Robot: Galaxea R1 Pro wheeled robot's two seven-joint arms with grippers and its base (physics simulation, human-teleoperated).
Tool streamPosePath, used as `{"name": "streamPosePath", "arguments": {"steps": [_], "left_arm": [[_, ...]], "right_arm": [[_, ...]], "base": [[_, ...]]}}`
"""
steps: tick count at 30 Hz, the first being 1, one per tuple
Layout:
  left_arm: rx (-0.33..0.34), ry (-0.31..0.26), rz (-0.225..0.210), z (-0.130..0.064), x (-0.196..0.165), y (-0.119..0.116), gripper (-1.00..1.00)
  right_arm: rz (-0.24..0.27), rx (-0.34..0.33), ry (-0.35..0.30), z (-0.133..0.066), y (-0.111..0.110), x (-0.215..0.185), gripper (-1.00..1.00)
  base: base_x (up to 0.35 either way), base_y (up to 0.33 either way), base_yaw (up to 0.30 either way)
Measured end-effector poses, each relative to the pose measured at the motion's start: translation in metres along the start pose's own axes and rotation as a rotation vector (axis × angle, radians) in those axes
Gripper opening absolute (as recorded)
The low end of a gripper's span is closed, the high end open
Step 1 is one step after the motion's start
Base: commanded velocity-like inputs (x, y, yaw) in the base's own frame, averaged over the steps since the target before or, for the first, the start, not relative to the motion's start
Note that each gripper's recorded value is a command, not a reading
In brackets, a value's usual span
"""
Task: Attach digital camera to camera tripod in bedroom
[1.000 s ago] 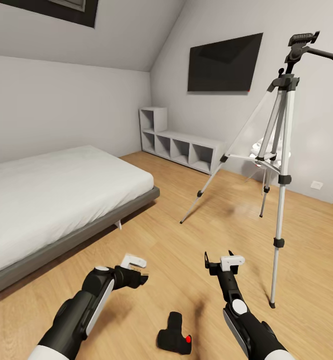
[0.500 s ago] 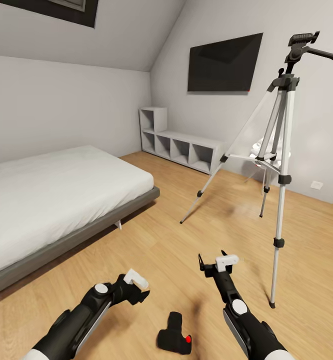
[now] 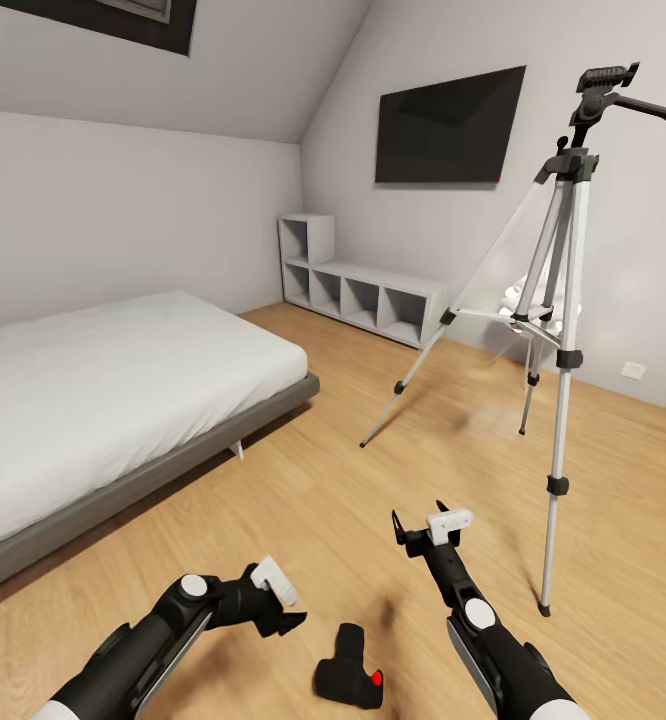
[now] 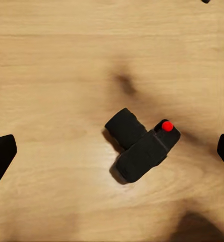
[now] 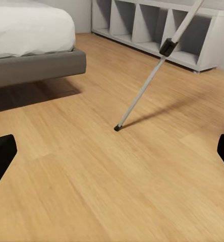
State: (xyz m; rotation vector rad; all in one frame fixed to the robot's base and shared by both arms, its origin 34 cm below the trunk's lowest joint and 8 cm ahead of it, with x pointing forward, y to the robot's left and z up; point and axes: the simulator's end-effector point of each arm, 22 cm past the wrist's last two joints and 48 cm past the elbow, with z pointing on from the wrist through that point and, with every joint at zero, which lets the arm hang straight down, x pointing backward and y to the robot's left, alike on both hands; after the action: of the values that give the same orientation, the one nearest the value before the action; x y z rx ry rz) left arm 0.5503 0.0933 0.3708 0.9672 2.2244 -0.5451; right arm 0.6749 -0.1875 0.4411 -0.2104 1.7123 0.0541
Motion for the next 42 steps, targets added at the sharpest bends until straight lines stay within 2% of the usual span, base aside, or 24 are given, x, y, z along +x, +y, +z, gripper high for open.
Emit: {"name": "streamPosePath", "arguments": {"steps": [8,18,24,29,33,36,42], "left_arm": [[0.012,-0.003,0.001,0.0,-0.002,-0.003,1.0],[0.032,0.021,-0.025,0.011,0.013,-0.005,1.0],[0.04,0.015,-0.03,0.015,0.012,-0.006,1.0],[0.054,0.0,-0.02,0.015,0.007,-0.006,1.0],[0.046,-0.006,-0.007,0.011,0.007,0.002,1.0],[0.033,-0.023,0.012,0.001,0.003,0.015,1.0],[0.117,-0.017,0.01,0.0,0.01,0.003,1.0]], "right_arm": [[0.0,0.0,0.0,0.0,0.0,0.0,1.0],[0.006,-0.002,0.041,0.001,0.001,0.026,1.0],[0.009,-0.005,0.065,0.001,0.003,0.041,1.0],[0.01,-0.007,0.086,0.0,0.003,0.054,1.0],[0.011,-0.009,0.102,0.0,0.004,0.064,1.0],[0.013,-0.01,0.114,-0.001,0.004,0.072,1.0],[0.017,-0.013,0.138,-0.002,0.006,0.087,1.0]], "base": [[0.0,0.0,0.0],[0.0,0.0,0.0],[0.0,0.0,0.0],[0.0,0.0,0.0],[0.0,0.0,0.0],[0.0,0.0,0.0],[0.0,0.0,0.0]]}}
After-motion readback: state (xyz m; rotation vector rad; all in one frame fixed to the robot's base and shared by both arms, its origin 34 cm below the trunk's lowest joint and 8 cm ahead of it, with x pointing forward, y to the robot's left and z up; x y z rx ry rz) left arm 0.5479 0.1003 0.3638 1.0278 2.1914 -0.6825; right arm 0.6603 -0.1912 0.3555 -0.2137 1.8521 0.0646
